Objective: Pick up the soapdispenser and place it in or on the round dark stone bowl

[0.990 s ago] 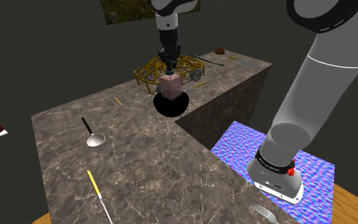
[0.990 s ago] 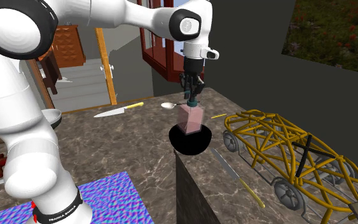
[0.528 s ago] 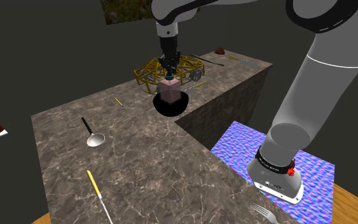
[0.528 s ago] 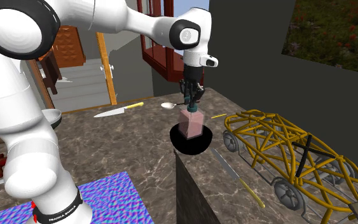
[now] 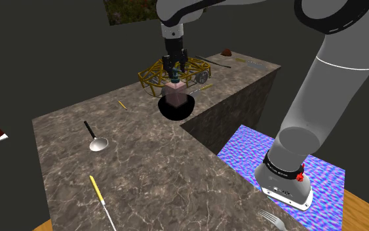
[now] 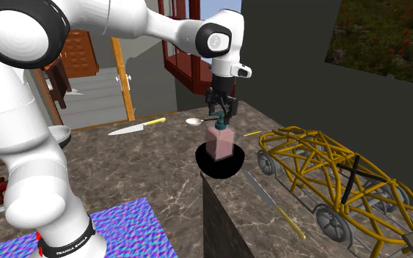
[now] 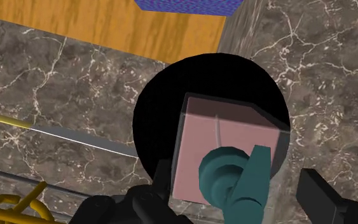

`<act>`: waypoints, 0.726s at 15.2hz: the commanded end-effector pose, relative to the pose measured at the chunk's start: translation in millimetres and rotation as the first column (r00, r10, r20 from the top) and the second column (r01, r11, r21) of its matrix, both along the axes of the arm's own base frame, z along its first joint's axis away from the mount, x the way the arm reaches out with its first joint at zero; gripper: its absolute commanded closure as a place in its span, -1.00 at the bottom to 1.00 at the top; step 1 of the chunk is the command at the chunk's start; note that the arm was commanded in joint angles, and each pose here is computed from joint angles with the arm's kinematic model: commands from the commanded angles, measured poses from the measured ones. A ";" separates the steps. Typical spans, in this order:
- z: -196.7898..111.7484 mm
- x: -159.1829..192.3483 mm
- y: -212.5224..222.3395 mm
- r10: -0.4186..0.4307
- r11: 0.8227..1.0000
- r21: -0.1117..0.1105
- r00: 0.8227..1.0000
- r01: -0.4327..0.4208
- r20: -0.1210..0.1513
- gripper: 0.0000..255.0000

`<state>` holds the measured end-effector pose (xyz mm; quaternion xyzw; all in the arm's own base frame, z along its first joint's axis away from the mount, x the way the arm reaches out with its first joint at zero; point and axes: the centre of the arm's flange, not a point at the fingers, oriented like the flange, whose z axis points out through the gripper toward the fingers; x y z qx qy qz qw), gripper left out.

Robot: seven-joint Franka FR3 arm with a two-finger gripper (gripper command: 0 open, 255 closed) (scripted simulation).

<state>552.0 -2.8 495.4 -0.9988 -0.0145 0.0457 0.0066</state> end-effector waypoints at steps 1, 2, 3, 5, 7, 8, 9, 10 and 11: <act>-0.3 0.0 -0.1 0.000 1.000 0.000 1.000 0.000 0.000 -1.00; -0.3 0.0 -0.1 0.000 1.000 0.000 1.000 0.000 0.000 -1.00; -0.2 -0.1 0.2 0.000 1.000 0.000 1.000 0.000 0.000 -1.00; 26.1 2.3 -0.1 0.000 1.000 0.000 1.000 0.000 0.000 -1.00; 49.6 4.5 -0.4 0.000 1.000 0.000 1.000 0.000 0.000 -1.00; 49.6 4.5 -0.4 0.000 1.000 0.000 1.000 0.000 0.000 -1.00; 49.6 4.4 -0.4 0.000 1.000 0.000 1.000 0.000 0.000 -1.00; 49.6 4.5 -0.4 0.000 1.000 0.000 1.000 0.000 0.000 -1.00; 49.6 4.5 -0.4 0.000 1.000 0.000 1.000 0.000 0.000 -1.00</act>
